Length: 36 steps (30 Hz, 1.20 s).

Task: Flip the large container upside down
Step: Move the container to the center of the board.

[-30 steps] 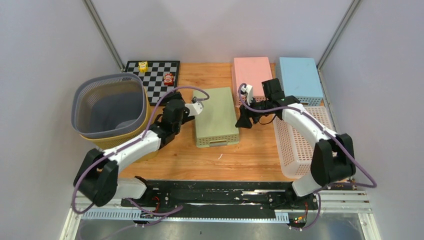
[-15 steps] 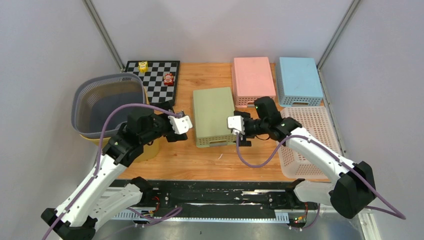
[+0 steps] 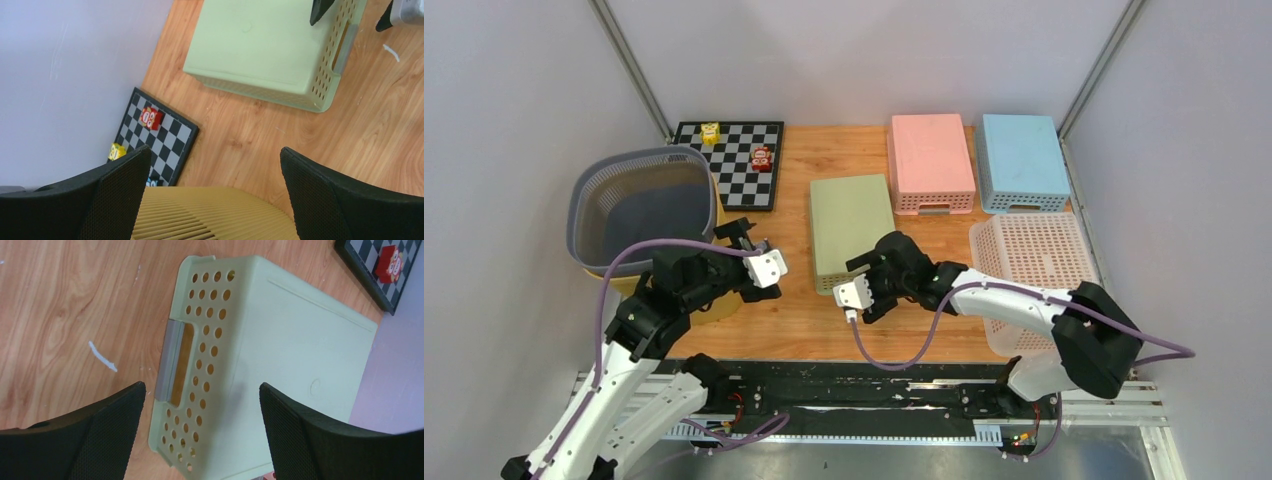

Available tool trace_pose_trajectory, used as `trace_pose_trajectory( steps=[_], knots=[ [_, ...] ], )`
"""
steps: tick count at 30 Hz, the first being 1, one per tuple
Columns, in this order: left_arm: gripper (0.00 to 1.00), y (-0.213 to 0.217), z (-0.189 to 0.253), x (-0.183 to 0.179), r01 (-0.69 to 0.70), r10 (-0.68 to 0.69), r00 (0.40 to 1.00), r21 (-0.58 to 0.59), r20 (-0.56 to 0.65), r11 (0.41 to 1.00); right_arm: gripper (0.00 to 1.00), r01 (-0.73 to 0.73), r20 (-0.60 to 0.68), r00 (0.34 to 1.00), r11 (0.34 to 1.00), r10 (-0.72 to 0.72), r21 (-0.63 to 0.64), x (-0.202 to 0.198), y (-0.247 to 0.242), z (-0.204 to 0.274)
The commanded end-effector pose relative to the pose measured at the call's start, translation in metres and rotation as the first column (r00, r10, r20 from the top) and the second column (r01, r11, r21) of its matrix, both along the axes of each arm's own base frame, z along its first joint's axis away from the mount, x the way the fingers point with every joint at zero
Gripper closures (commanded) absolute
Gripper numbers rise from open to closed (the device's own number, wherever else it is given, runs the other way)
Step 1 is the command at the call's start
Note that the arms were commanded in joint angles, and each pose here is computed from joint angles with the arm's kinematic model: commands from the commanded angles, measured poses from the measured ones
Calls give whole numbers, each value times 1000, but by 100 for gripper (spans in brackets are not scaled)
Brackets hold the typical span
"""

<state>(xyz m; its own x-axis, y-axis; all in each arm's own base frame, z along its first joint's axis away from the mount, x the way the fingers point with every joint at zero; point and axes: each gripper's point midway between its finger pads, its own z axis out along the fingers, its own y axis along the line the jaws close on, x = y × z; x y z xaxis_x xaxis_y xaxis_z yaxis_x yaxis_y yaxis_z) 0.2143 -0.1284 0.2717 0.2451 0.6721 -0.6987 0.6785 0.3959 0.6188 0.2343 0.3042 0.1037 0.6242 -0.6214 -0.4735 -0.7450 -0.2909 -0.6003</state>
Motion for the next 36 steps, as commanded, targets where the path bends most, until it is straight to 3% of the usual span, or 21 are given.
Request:
trace_pose_trajectory(
  steps=[1,13,19,36],
  knots=[
    [0,4,-6,2,-14,14,1000,-16,12,1000,14,60,143,988,998,-58,-11,17,12,0],
    [0,10,-31,-4,-71,71,997,-101,2,992,15,187,210,964,976,-162,-108,24,16,-30],
    [0,9,-34,-2,-83,82,997,-127,-12,988,20,249,228,948,963,-222,-99,34,15,-32],
    [0,8,-36,-3,-84,82,996,-141,-25,986,29,286,252,935,949,-248,-129,52,24,-36]
  ],
)
